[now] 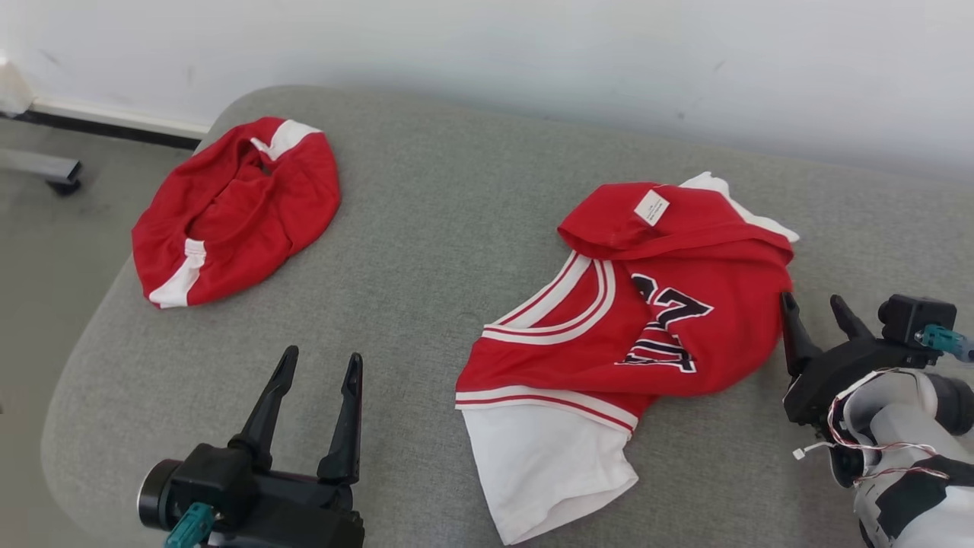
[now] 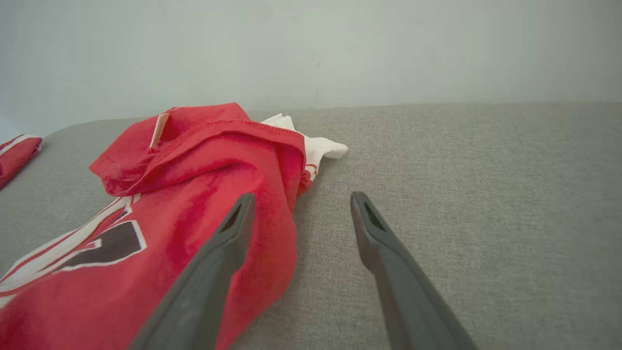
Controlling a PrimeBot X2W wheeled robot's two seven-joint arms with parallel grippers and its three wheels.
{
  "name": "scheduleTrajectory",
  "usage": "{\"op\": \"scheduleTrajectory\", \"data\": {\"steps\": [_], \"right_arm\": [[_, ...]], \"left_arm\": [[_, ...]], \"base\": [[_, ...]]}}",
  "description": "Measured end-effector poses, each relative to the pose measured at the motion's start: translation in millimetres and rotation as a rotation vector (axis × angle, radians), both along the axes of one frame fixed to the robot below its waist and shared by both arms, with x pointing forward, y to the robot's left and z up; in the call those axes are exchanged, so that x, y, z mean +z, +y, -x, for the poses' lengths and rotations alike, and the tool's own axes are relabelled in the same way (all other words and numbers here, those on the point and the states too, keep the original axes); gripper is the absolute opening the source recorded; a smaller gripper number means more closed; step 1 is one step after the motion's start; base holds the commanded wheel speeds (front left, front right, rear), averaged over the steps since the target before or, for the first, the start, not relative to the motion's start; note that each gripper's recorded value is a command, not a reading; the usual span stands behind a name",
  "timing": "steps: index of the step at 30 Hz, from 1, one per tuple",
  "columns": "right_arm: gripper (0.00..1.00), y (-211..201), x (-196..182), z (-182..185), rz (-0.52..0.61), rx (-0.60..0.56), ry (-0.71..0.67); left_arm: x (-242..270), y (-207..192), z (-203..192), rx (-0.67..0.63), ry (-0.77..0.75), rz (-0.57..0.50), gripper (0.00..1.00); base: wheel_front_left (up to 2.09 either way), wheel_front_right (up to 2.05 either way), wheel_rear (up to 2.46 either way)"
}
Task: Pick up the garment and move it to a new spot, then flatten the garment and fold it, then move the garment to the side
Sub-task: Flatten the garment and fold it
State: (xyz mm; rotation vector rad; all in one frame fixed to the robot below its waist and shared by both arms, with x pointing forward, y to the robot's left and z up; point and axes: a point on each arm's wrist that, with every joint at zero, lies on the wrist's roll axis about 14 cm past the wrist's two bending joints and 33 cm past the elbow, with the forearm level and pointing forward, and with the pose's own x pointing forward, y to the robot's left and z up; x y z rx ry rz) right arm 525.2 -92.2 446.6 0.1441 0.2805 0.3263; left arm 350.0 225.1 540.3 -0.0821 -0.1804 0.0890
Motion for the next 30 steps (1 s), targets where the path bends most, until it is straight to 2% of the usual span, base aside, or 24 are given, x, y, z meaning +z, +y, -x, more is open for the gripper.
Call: {"op": "scheduleTrajectory", "data": {"steps": [4, 5, 6, 7, 11, 16, 23, 30], "right_arm": [[1.00, 11.2, -24.4, 3.1, -0.026, -0.004, 0.086], [0.83, 15.3, -30.5, 4.9, -0.040, -0.005, 0.111], [0.31, 19.9, -35.2, 6.6, -0.056, -0.006, 0.128], [0.00, 24.7, -39.1, 8.4, -0.068, -0.002, 0.142], [0.00, 34.4, -50.4, 16.1, -0.106, 0.001, 0.179], [0.00, 29.0, -39.6, 18.8, -0.146, -0.017, 0.140], [0.00, 6.0, 5.8, 17.0, -0.180, -0.029, -0.012], [0.00, -13.4, 41.2, 45.0, -0.182, -0.028, -0.153]], "left_arm": [[-1.8, 4.9, -0.1, 0.016, 0.009, -0.003, 1.00], [-2.3, 6.6, 0.3, 0.021, 0.011, -0.004, 1.00], [-3.5, 8.0, 0.8, 0.024, 0.016, -0.005, 1.00], [-4.7, 9.3, 1.2, 0.029, 0.020, -0.005, 1.00], [-8.1, 13.2, 1.7, 0.041, 0.032, -0.006, 1.00], [-6.0, 8.6, 0.7, 0.026, 0.023, -0.006, 1.00], [-6.7, 0.6, 5.6, 0.005, 0.019, 0.008, 1.00], [-5.0, -6.1, 15.5, -0.009, 0.005, 0.023, 1.00]], "base": [[0.00, 0.00, 0.00], [0.00, 0.00, 0.00], [0.00, 0.00, 0.00], [0.00, 0.00, 0.00], [0.00, 0.00, 0.00], [0.00, 0.00, 0.00], [0.00, 0.00, 0.00], [0.00, 0.00, 0.00]]}}
